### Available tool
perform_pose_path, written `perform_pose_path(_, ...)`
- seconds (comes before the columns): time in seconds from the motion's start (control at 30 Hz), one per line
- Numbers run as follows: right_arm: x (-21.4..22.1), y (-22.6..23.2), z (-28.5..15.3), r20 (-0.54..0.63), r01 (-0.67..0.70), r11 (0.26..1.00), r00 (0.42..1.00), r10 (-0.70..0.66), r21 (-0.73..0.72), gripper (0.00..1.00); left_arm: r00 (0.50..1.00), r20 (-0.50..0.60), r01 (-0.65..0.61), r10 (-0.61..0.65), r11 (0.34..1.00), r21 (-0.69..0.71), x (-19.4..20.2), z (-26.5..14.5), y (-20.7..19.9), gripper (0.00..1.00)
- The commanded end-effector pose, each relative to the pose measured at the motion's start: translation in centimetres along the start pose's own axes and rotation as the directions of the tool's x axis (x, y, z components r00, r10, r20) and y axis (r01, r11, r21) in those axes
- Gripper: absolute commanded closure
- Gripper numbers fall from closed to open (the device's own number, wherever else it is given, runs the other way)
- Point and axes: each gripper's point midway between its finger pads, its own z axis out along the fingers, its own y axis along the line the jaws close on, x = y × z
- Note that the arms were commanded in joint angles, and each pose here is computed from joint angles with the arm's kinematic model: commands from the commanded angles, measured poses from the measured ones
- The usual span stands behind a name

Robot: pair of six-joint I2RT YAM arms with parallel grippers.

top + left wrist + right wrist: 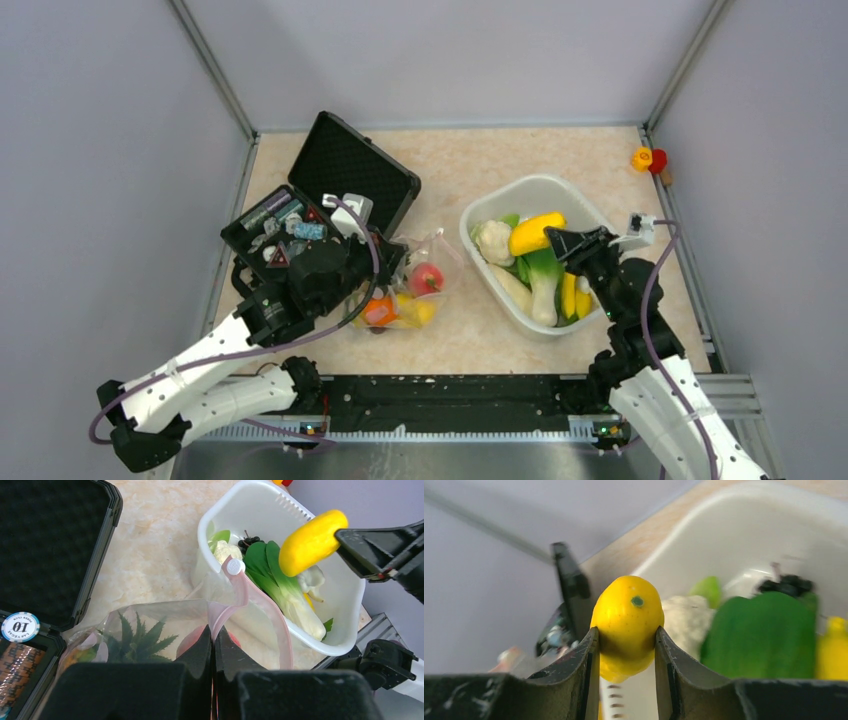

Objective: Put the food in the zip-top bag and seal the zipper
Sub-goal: Place the fake fruit in the bin.

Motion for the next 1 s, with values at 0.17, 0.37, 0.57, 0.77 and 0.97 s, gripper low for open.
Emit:
perform_pose_path(0.17, -1.6, -8.6, -1.8, 0.199, -0.073, 0.92, 0.98, -0.006, 0.385, 0.97, 0.996, 0.085, 0.008, -0.009, 1.0, 0.002, -2.2, -0.8, 0.0, 0.99)
perform_pose_path(0.37, -1.5, -10.2, -2.4, 0.194, -0.056, 0.883, 0.98, -0.04, 0.466, 0.92, 0.996, 0.085, 0.002, -0.003, 1.0, 0.003, -2.2, -0.8, 0.0, 0.99)
perform_pose_path(0.57, -2.5, -10.7, -3.3, 0.219, -0.031, 0.866, 0.971, -0.092, 0.5, 0.61, 0.994, 0.105, 0.008, -0.009, 1.0, 0.01, -2.9, -1.4, -0.1, 1.0)
perform_pose_path(0.77, -3.6, -6.3, -2.2, 0.145, 0.076, 0.928, 0.98, -0.137, 0.365, 0.36, 0.998, 0.021, -0.065, 0.067, 0.995, -0.076, -5.4, -3.3, 0.1, 1.0)
perform_pose_path(0.97, -0.5, 2.3, 0.0, -0.036, 0.124, 0.989, 0.991, -0.127, -0.084, 0.31, 0.989, -0.108, -0.135, 0.105, 0.936, -0.324, -4.9, -4.2, 4.0, 1.0)
